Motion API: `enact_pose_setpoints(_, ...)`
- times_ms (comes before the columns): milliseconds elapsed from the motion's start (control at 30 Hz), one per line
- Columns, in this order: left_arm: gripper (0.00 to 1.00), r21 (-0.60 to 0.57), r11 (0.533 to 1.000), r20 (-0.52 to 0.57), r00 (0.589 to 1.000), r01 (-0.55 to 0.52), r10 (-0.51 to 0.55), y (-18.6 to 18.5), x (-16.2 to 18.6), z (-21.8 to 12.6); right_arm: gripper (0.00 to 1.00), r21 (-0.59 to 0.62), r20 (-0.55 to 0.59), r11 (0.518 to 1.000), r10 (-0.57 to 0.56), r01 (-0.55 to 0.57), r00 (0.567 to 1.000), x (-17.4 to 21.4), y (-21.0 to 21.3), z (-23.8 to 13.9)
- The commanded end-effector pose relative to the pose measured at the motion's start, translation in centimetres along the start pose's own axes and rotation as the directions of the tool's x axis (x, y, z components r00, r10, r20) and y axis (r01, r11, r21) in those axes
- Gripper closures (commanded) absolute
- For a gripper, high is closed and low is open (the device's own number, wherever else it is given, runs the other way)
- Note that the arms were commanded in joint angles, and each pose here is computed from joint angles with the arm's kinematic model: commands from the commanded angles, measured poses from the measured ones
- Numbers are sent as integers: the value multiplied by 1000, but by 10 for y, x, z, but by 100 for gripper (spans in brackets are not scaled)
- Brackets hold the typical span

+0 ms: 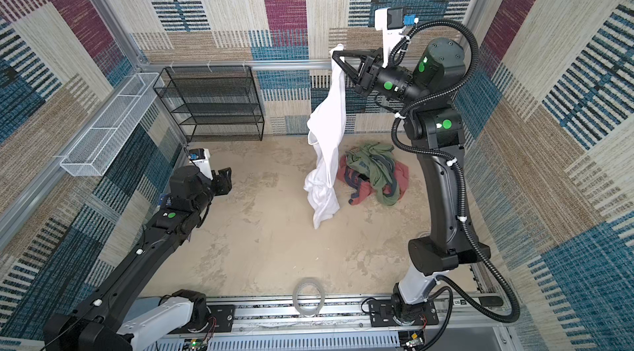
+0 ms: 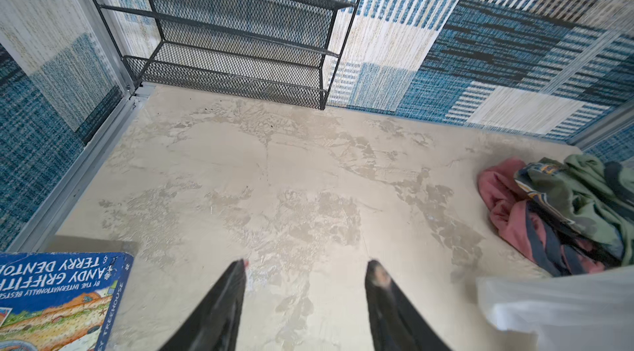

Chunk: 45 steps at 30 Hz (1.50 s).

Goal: Pick out a specific cloth from the pile
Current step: 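Lift the white cloth high out of the pile with the right gripper, then carry the white cloth toward the left arm and lower it to the floor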

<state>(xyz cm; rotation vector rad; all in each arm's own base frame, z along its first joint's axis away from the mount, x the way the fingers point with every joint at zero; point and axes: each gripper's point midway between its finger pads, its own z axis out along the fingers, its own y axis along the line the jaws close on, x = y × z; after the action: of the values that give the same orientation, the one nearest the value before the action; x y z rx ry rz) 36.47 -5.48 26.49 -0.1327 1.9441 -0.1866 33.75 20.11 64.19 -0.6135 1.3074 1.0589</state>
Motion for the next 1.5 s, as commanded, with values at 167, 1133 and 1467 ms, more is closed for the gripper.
enact_pose_setpoints(167, 41, -9, 998, -19, 998, 55, -55, -2, -15, -23, 100, -169, 35, 986, -8, 14, 999, 0, 37, 26)
enact_pose_setpoints(1133, 41, -196, 979, -123, 988, 63, -89, 36, -18, -126, 100, -479, -64, 865, 131, -146, 989, 138, 70, 188)
enact_pose_setpoints(1467, 42, -225, 972, -114, 989, 66, -93, 43, -19, -138, 100, -431, -199, 872, 157, -231, 967, 223, 65, 228)
